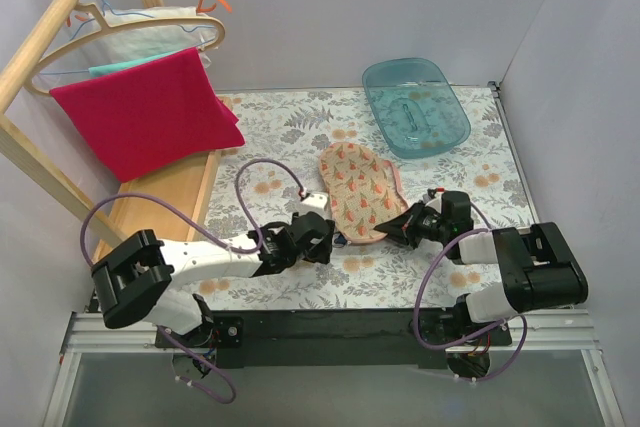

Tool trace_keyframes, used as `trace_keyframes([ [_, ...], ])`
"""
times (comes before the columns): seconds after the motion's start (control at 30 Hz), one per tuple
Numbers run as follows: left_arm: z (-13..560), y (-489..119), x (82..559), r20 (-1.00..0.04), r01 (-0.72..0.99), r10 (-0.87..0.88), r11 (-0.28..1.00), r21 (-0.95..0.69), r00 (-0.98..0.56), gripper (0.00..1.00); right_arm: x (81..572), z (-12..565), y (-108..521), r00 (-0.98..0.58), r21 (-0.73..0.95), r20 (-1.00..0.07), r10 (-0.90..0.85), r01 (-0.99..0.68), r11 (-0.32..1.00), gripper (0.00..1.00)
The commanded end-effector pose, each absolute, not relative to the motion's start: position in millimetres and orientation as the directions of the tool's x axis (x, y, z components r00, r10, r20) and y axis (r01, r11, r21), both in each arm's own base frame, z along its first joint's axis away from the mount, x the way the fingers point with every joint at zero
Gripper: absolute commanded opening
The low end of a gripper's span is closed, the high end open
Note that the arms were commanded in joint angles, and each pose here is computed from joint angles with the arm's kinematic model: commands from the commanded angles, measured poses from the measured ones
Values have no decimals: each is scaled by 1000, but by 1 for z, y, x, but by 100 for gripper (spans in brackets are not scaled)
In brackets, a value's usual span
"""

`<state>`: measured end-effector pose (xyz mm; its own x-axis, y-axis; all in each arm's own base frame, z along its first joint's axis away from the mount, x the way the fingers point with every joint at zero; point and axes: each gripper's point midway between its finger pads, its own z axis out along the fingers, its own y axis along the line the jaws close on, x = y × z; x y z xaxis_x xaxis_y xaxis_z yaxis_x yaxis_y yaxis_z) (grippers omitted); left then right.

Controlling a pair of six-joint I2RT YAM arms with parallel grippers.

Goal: Place the bra in the laundry bag and zip it closed
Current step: Zip the zipper on the laundry bag.

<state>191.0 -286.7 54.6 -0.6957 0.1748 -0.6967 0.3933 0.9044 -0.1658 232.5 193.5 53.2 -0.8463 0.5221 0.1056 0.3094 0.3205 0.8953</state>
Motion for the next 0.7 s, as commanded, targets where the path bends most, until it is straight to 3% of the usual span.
trace_keyframes([
  [0.0,95,-307,208,-697,329,-150,800,-502,-701,58,233,81,199,-861,933,73,504,237,270,5],
  [0.13,126,-306,203,-668,323,-284,705,-631,-688,70,236,94,200,-854,943,57,517,216,252,9],
  [0.4,165,-304,189,-531,292,-487,484,-825,-693,76,233,89,206,-848,935,76,524,244,258,12],
  [0.67,157,-308,187,-443,232,-526,419,-878,-726,74,239,96,213,-847,940,58,529,224,256,12],
])
